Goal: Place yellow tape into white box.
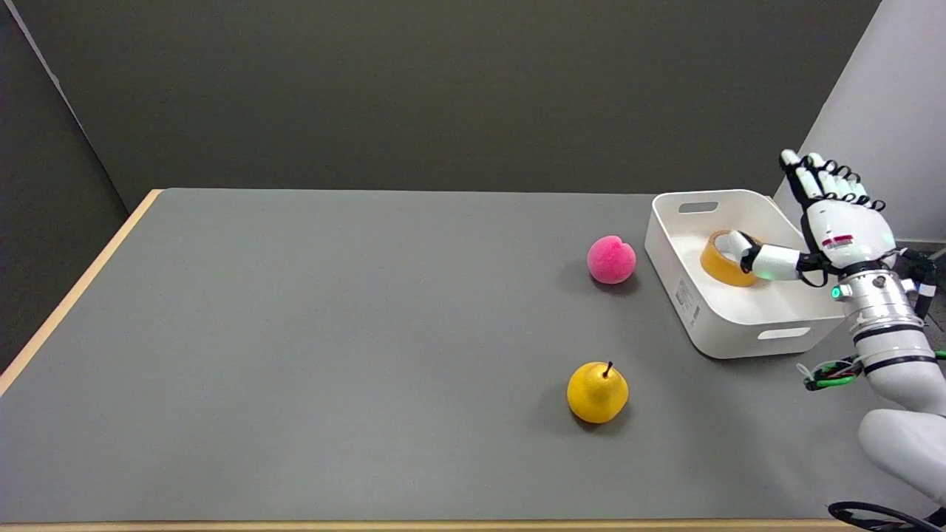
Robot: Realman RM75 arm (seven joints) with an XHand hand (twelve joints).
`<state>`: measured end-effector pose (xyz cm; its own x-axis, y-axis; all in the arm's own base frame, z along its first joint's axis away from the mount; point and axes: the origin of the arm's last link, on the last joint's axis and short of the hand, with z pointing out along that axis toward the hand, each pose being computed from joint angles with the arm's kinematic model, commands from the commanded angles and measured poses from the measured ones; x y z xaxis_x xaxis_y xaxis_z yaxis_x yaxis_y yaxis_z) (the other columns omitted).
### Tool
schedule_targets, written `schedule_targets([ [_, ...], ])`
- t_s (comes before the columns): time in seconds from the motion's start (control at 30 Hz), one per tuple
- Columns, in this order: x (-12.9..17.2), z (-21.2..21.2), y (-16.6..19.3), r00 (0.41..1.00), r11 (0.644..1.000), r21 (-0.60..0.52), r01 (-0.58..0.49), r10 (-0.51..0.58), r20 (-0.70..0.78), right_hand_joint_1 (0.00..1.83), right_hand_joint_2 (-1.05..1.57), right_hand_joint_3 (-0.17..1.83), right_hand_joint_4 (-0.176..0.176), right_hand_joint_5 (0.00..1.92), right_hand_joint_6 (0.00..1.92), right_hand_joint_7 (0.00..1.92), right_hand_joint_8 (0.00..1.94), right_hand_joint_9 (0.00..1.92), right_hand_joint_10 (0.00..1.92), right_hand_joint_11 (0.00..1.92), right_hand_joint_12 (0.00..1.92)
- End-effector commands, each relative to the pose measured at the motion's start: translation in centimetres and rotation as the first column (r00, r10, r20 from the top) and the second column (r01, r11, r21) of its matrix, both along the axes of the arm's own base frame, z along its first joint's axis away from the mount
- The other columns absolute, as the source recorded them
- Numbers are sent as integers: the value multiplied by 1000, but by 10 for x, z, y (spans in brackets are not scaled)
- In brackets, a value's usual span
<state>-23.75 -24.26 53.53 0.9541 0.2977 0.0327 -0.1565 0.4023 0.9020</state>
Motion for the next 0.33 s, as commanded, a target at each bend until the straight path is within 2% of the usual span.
schedule_targets([
  [0.03, 72, -34, 5, 918, 918, 67, -391, 385, 91, 362, 491, 900, 112, -1, 28, -1, -1, 0, 41, -1, 762],
  [0.1, 88, -29, 4, 900, 900, 60, -431, 424, 101, 338, 514, 843, 109, -1, 28, -1, -1, -1, -1, -1, 702],
  [0.17, 105, -15, 5, 865, 874, 16, -486, 478, 155, 349, 519, 885, 107, -1, 5, -1, -1, -1, -1, -1, 615],
  [0.23, 113, 0, 8, 828, 849, -36, -527, 523, 205, 377, 590, 770, 99, -1, -1, -1, -1, -1, -1, -1, 505],
  [0.33, 115, 25, 13, 771, 817, -134, -560, 574, 276, 382, 551, 896, 95, 0, 2, 1, 1, 0, 2, -1, 470],
])
